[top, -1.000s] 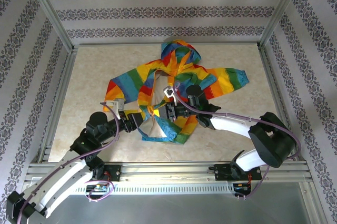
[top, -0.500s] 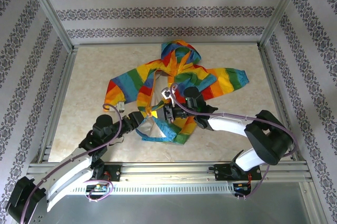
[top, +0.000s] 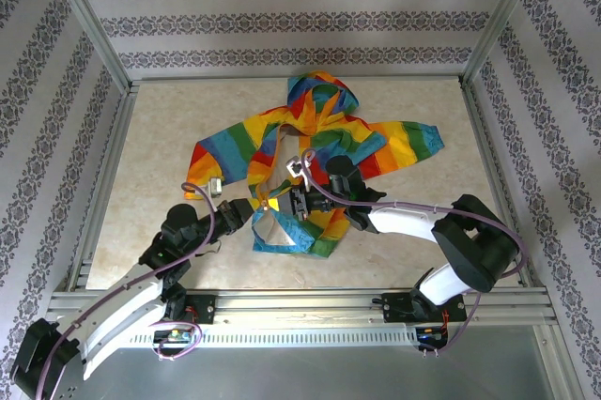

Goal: Zip up the jacket

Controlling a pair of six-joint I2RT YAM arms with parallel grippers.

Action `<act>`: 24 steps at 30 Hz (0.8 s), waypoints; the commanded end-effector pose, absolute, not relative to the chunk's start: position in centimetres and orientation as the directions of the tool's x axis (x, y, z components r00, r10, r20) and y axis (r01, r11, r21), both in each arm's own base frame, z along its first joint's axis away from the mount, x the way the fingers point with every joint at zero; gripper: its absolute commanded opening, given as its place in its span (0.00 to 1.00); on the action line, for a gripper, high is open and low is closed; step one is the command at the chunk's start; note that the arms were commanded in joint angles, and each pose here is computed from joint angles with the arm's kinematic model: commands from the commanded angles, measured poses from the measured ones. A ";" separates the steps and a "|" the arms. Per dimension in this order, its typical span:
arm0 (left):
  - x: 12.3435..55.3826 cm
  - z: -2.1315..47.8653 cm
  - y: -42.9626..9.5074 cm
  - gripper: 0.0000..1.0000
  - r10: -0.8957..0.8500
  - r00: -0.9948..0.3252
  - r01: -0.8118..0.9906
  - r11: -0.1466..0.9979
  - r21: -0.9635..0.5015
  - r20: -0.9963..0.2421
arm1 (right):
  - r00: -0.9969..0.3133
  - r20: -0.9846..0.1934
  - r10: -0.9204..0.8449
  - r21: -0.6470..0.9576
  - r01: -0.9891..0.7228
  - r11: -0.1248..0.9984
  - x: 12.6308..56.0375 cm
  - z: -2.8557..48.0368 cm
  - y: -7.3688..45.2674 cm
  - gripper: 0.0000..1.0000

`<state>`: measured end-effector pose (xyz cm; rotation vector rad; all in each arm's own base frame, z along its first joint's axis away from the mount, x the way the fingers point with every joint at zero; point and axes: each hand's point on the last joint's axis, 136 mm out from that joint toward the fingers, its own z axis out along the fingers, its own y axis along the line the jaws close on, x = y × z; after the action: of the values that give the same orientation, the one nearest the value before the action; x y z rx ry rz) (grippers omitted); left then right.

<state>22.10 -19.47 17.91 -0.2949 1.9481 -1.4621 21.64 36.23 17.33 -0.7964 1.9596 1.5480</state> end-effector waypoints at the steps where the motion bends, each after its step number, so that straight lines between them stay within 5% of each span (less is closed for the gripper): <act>1: 21.7 19.1 -19.6 0.00 -0.500 -0.755 0.253 0.375 -0.892 -0.425 | -0.659 -0.744 -0.105 0.645 -0.751 0.139 21.8 19.0 37.3 0.00; 15: 17.6 15.1 -19.1 0.00 -0.216 -0.919 0.121 0.641 -0.758 -0.329 | -0.652 -0.753 -0.090 0.637 -0.756 0.150 21.6 18.7 37.4 0.01; 24: 16.3 15.4 -19.7 0.00 -0.068 -0.973 0.112 0.694 -0.711 -0.220 | -0.597 -0.790 -0.136 0.571 -0.799 0.190 21.1 17.8 36.4 0.44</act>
<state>18.48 -19.73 15.68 -0.0603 2.5601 -1.1474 21.03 36.84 16.69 -0.8416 1.9494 1.4945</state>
